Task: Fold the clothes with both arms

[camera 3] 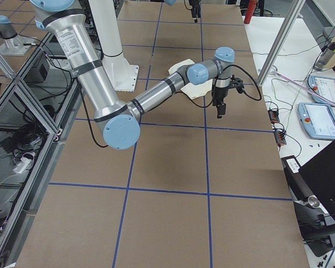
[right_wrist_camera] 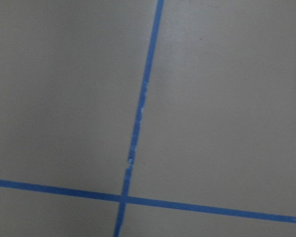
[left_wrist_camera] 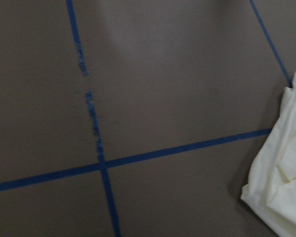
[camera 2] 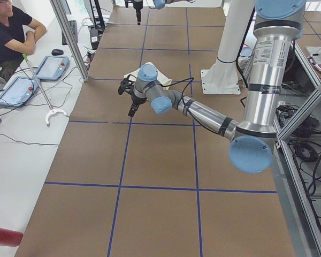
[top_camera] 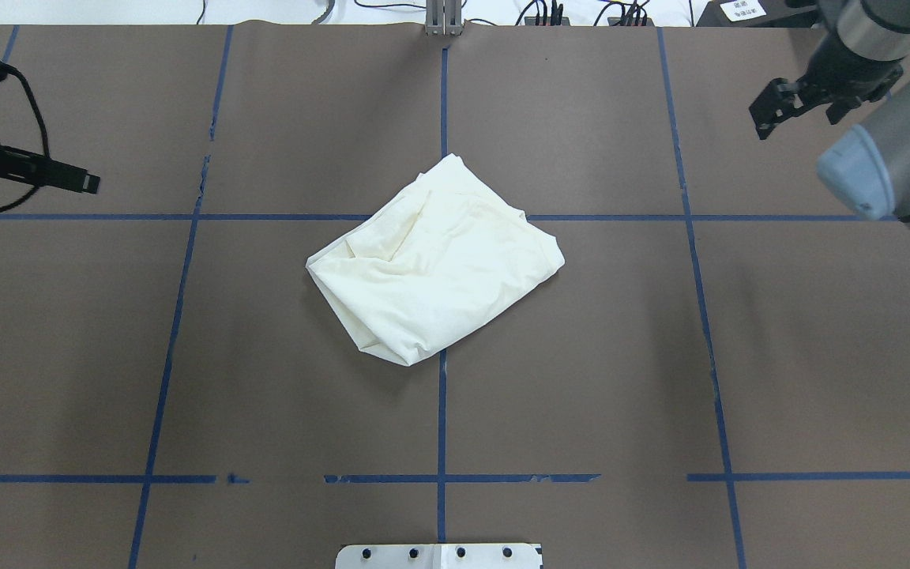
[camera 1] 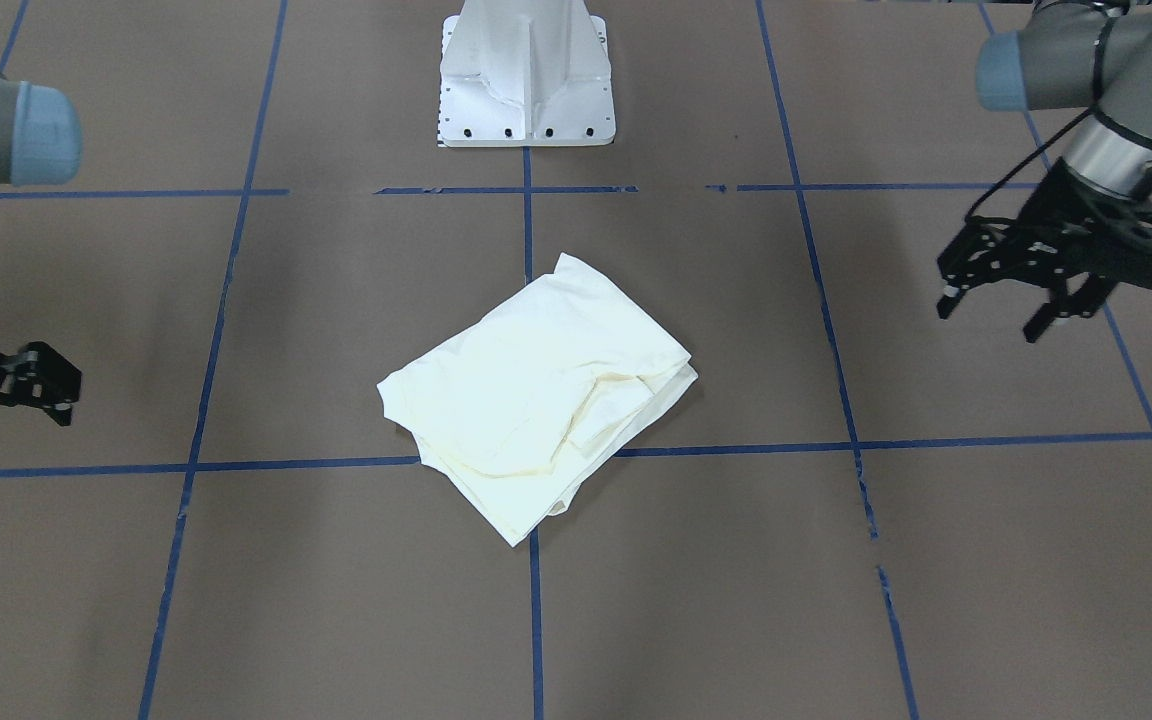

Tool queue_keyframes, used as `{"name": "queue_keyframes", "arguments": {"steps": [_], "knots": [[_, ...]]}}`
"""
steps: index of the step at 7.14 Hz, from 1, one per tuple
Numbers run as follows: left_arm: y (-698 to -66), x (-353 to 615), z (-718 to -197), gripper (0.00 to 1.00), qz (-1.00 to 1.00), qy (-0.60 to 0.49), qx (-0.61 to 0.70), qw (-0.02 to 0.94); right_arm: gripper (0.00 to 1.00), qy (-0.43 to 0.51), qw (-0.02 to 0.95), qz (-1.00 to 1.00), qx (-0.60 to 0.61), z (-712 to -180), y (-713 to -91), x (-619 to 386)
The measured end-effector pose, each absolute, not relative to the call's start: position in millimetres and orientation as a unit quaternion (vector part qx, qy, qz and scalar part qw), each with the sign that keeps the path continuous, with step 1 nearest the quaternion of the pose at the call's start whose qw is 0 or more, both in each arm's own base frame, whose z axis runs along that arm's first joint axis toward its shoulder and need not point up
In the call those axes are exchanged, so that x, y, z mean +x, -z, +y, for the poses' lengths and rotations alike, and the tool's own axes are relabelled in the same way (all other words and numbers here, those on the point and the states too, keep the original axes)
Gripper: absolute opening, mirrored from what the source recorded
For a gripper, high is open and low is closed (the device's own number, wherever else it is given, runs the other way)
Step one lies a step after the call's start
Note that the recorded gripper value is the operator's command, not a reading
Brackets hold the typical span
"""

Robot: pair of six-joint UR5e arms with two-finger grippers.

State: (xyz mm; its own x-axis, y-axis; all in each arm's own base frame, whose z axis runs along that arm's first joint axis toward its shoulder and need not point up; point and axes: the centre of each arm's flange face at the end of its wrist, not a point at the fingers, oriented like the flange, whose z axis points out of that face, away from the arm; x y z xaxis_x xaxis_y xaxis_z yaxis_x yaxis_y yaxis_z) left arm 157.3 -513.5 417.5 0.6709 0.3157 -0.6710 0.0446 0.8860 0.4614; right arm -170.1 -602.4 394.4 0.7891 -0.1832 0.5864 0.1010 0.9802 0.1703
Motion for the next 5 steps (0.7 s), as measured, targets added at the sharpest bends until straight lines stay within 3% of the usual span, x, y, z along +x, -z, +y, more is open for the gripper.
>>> {"name": "queue_keyframes", "arguments": {"steps": [3, 5], "knots": [[-474, 30, -535, 1.00, 0.303, -0.147, 0.209, 0.918, 1.00, 0.115, 0.930, -0.346, 0.043, -557, -511, -34], [-522, -16, -518, 1.00, 0.293, -0.203, 0.199, 0.913, 1.00, 0.108, 0.919, -0.377, 0.040, -515, -562, 33]]}}
